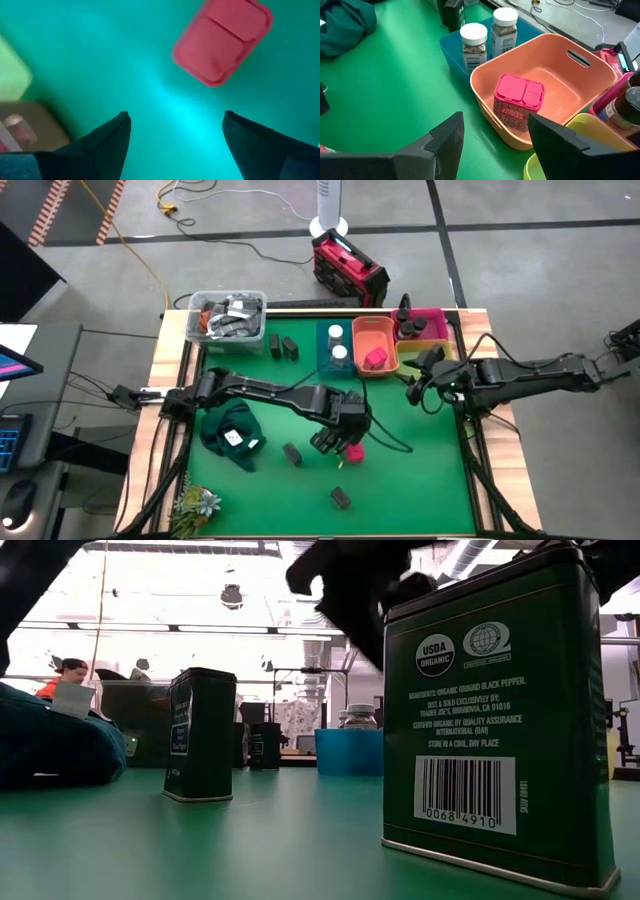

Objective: Sort spices by type
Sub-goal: Put the red seasoning can into the orange bin

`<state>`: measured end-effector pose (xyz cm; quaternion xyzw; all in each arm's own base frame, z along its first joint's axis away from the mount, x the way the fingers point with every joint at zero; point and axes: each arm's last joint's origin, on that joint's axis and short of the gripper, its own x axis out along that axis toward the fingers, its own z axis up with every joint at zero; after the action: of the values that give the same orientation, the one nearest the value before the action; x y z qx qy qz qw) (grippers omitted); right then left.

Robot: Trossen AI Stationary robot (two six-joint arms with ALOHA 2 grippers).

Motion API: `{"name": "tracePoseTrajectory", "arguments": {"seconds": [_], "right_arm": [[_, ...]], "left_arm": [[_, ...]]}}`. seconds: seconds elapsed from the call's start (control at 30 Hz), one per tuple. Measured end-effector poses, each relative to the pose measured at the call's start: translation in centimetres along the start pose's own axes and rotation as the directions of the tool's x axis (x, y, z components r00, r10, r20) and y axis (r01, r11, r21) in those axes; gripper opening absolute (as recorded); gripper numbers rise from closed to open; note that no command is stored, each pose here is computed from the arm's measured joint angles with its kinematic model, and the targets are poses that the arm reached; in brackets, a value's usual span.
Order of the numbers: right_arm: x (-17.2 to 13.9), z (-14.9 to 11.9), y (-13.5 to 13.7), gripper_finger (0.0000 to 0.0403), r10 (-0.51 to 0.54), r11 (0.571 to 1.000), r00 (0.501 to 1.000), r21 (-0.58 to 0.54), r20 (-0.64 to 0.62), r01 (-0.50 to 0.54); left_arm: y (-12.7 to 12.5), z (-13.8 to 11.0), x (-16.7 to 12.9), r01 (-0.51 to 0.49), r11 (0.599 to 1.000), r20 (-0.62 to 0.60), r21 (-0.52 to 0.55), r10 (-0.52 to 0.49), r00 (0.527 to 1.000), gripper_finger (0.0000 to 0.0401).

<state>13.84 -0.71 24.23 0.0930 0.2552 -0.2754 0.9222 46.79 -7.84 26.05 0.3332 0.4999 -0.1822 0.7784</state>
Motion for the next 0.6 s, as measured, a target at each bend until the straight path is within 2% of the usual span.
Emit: {"name": "tracePoseTrajectory", "arguments": {"seconds": [0.1,0.23,0.43,0.6], "right_arm": [[0.4,0.0,0.3,0.0249,-0.005,1.0,1.0,-0.017,-0.012,0.005],[1.0,0.1,0.6,0.0249,-0.007,0.999,1.0,-0.039,-0.013,0.007],[1.6,0.1,1.0,0.0249,-0.009,0.998,1.0,-0.065,-0.017,0.008],[1.6,0.2,1.1,0.0249,-0.006,0.998,1.0,-0.062,-0.011,0.005]], "left_arm": [[-0.6,0.2,1.0,-0.001,0.999,0.015,0.046,0.0,1.0,0.0302],[-0.9,1.1,0.8,-0.021,0.996,0.077,0.086,0.014,0.997,0.0302],[-2.1,2.0,0.7,-0.014,0.984,0.114,0.177,-0.007,0.993,0.0302],[-2.7,2.5,0.6,0.027,0.98,0.154,0.199,-0.059,0.986,0.0302]]}}
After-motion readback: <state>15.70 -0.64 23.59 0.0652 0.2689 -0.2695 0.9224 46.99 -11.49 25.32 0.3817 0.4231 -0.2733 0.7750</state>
